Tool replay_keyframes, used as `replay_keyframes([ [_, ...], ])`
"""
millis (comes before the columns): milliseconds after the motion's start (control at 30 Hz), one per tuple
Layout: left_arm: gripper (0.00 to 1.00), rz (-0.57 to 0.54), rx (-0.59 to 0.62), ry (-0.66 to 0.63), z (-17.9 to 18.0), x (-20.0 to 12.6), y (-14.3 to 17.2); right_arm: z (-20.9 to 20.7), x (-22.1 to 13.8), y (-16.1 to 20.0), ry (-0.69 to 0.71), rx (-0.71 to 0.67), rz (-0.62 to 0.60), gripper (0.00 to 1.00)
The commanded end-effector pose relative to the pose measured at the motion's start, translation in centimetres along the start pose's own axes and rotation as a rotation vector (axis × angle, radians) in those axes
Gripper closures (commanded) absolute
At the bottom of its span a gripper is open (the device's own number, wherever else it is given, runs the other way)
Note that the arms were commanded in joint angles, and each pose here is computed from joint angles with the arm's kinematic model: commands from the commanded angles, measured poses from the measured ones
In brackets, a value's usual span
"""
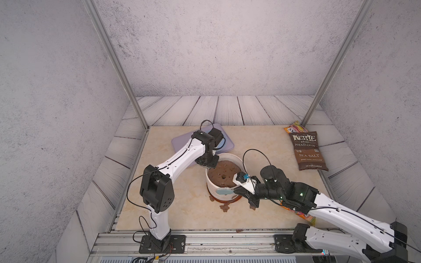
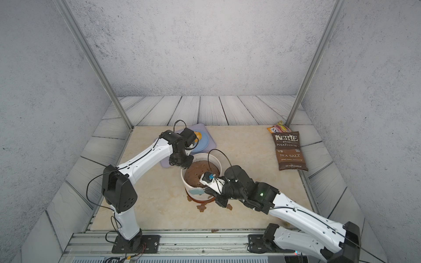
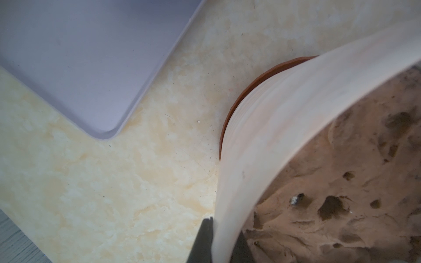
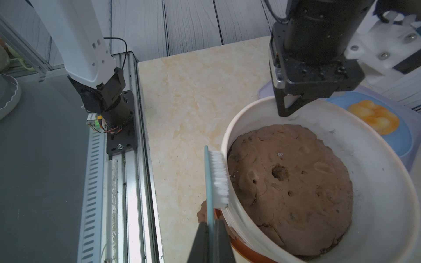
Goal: Scrub the dried mud off the ceramic pot
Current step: Brush off the soil from the pot.
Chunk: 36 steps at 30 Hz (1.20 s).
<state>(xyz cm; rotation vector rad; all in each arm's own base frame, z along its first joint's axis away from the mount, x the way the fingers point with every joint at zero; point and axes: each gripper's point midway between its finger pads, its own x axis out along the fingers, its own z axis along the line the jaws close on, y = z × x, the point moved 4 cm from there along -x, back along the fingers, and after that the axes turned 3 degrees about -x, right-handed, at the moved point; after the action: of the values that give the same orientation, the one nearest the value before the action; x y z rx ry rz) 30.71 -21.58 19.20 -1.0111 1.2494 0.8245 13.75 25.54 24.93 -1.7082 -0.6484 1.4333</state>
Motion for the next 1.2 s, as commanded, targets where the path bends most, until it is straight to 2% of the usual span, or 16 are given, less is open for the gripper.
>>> replay_keyframes([
  [0, 1.00, 0.095, 0.085, -0.027, 0.6, 1.2, 1.8, -1.6, 0.2, 0.6, 0.067, -0.014, 0.028, 1.00],
  [233, 1.00, 0.098, 0.092, -0.015, 0.5, 1.3, 1.9, -4.0, 0.5, 3.5, 0.144, 0.038, 0.091, 1.00],
  [433, 1.00, 0.085, 0.098, -0.019, 0.6, 1.0, 1.7, -3.5, 0.7, 6.0, 0.138, 0.098, 0.134, 1.00],
  [567, 1.00, 0.071, 0.102, -0.016, 0.5, 0.6, 1.6, -2.8, 0.3, 6.9, 0.134, 0.123, 0.118, 1.00],
  [733, 1.00, 0.064, 0.108, -0.017, 0.5, 0.6, 1.3, -0.4, 0.8, 6.8, -0.007, 0.140, 0.089, 1.00],
  [1000, 1.00, 0.039, 0.148, -0.060, 1.0, 0.2, 0.4, 4.0, 1.5, 5.6, -0.128, 0.109, 0.053, 1.00],
  [1167, 1.00, 0.033, 0.223, -0.093, 1.4, 0.3, 0.0, 4.3, 1.3, 3.2, -0.156, 0.086, 0.003, 1.00],
])
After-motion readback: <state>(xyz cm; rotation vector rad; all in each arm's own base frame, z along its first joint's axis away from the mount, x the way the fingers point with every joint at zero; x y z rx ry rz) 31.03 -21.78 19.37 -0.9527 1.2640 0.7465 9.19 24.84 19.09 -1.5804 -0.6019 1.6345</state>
